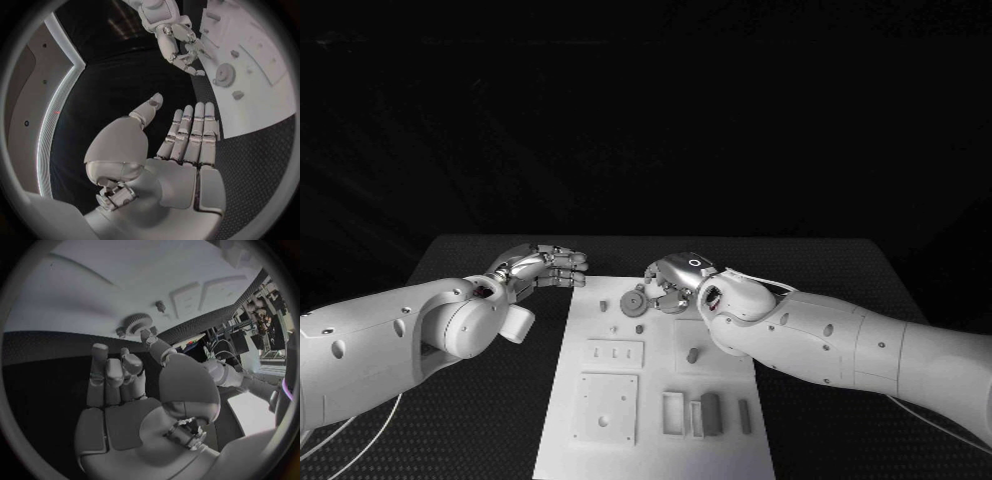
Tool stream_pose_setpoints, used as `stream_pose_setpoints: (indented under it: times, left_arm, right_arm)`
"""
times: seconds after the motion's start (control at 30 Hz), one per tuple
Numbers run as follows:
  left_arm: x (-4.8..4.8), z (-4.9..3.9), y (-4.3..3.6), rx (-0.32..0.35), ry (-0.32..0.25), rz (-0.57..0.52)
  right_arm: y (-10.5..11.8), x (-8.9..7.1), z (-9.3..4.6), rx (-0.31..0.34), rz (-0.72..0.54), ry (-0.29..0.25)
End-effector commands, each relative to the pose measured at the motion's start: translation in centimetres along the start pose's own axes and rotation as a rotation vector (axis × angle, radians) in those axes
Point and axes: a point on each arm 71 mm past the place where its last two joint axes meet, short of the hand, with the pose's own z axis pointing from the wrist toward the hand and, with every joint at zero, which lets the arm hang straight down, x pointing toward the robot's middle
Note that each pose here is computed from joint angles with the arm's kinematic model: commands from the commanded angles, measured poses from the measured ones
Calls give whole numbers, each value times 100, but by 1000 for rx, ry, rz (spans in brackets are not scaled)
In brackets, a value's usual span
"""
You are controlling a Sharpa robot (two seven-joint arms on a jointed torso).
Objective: Assemble the parts on the task board
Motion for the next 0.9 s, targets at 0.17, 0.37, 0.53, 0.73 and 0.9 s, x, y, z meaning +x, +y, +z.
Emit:
stream_pose_setpoints:
  times: [0.17,0.37,0.53,0.73,0.9]
  left_arm:
    - [49,30,-15,10,21,-4]
    - [45,33,-14,9,21,-4]
    - [53,36,-14,9,24,-4]
    - [54,32,-15,9,23,-4]
    - [51,32,-14,8,22,-4]
  right_arm:
    - [87,87,84,-10,27,69]
    - [95,149,128,-1,30,87]
    - [113,201,159,1,33,115]
    - [129,249,179,2,28,144]
    - [117,275,185,8,23,163]
